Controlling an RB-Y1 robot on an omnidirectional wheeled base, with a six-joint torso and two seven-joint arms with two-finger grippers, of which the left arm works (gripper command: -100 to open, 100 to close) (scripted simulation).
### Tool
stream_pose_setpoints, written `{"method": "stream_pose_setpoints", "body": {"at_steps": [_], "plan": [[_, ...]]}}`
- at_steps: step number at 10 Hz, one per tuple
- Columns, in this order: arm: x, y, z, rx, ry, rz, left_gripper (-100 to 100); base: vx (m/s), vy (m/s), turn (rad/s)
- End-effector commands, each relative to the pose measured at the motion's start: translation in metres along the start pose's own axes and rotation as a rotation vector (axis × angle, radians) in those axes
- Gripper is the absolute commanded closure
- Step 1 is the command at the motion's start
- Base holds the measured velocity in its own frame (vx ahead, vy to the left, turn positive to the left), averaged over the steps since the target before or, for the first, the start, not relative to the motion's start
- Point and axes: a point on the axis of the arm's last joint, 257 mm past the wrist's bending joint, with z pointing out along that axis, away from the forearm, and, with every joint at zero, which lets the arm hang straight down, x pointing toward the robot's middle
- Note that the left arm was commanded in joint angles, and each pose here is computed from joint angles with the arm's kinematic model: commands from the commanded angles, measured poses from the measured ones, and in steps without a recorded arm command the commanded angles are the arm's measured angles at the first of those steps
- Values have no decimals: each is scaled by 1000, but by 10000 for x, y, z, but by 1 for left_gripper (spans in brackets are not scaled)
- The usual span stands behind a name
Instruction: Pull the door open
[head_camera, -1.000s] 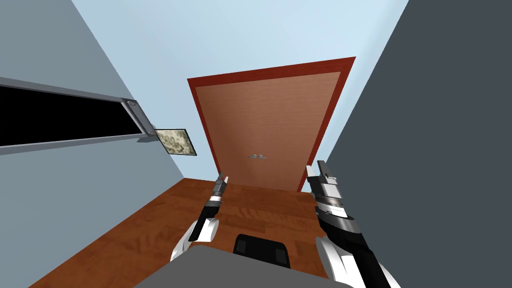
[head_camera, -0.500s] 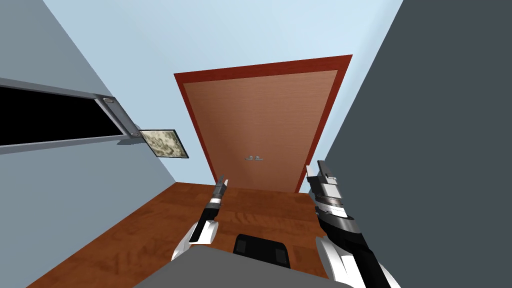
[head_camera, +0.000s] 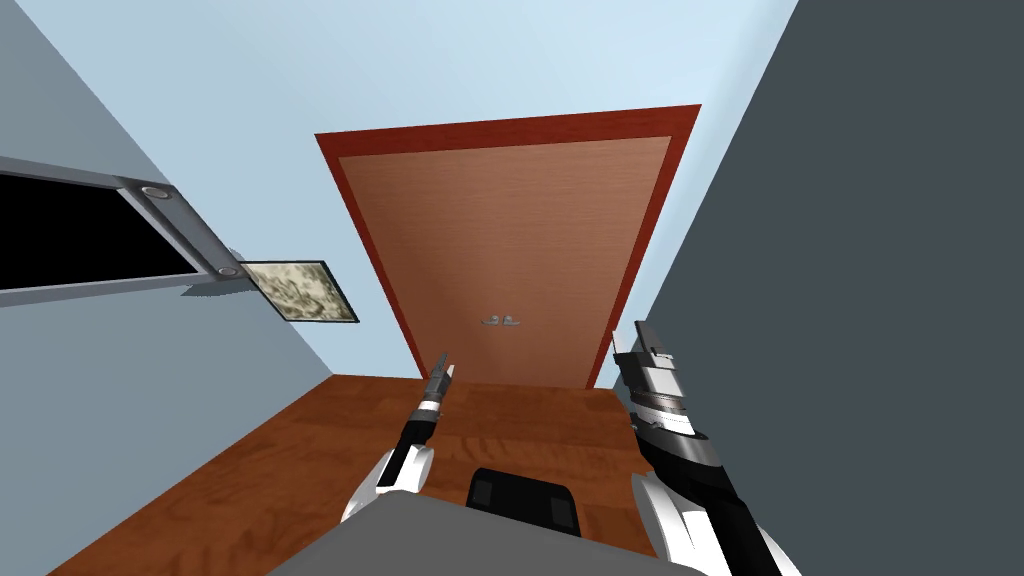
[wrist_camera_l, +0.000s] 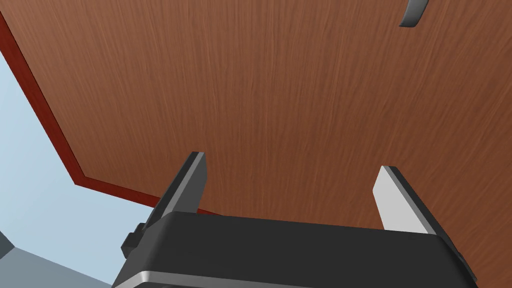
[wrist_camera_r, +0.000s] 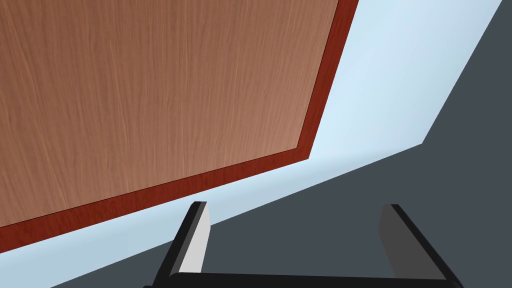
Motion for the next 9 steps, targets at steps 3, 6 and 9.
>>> {"method": "stream_pose_setpoints", "body": {"at_steps": [3, 6, 9], "plan": [[-97, 211, -69, -41, -11, 2, -100, 110, -39, -59], [-175, 368, -125, -72, -20, 4, -100, 120, -26, -63], [-275, 556, -202, -111, -32, 6, -100, 151, -32, -74]]}}
